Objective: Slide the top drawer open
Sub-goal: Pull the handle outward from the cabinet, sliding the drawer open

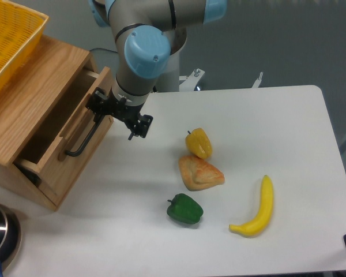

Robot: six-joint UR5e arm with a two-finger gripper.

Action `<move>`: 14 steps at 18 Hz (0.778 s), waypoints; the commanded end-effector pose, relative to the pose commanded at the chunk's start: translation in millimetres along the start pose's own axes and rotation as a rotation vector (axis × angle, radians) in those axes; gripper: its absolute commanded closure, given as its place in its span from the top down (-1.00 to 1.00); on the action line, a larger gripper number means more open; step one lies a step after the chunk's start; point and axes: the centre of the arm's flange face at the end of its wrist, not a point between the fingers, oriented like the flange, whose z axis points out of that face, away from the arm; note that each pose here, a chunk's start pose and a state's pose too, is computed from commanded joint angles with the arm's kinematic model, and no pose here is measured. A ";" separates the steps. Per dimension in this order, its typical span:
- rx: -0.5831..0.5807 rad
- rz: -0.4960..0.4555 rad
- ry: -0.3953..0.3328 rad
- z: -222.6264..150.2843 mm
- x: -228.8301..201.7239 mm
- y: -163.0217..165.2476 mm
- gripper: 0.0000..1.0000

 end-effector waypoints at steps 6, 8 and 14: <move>0.016 -0.011 -0.010 -9.8 -7.5 0.5 1.00; 0.017 -0.013 -0.013 -10.5 -9.6 0.5 1.00; 0.010 -0.021 -0.031 -13.8 -15.4 3.0 1.00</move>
